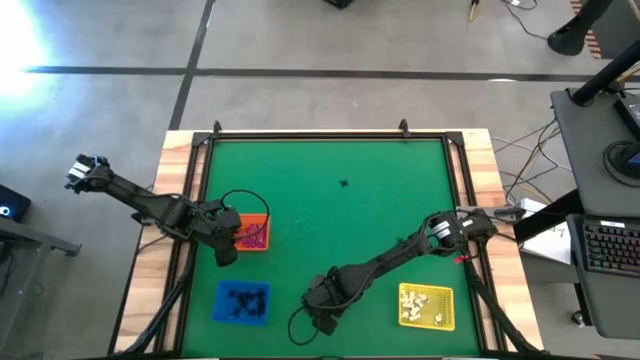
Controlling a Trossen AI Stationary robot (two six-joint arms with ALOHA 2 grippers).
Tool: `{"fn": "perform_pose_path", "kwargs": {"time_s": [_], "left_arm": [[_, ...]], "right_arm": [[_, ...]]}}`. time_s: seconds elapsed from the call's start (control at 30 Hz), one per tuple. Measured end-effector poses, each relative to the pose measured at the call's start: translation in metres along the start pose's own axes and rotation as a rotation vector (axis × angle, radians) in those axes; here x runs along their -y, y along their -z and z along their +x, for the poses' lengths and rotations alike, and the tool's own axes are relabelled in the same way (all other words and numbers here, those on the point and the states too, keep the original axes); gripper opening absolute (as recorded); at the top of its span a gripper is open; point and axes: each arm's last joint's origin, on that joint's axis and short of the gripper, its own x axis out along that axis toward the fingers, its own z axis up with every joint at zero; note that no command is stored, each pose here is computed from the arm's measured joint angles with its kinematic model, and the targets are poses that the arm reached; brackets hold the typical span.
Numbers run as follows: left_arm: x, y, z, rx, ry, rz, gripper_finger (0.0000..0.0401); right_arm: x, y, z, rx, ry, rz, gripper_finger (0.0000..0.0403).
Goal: Sort Halloween decoration
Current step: Put the black spider toy into the blue bin
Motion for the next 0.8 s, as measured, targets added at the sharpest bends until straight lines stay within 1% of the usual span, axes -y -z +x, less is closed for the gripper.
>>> {"fn": "perform_pose_path", "kwargs": {"time_s": [0.13, 0.4, 0.53, 0.8], "left_arm": [[0.001, -0.002, -0.003, 0.007, 0.006, -0.003, 0.0094], [0.005, -0.012, -0.015, 0.047, 0.041, 0.012, 0.0094], [0.006, -0.014, -0.019, 0.055, 0.047, 0.010, 0.0094], [0.006, -0.014, -0.019, 0.055, 0.047, 0.010, 0.0094]], "right_arm": [[-0.009, -0.003, -0.016, 0.023, -0.037, -0.030, 0.0010], [-0.034, -0.017, -0.055, 0.184, -0.163, -0.052, 0.0009], [-0.042, -0.024, -0.069, 0.254, -0.211, -0.077, 0.0009], [-0.052, -0.056, -0.089, 0.448, -0.447, -0.069, 0.0009]]}}
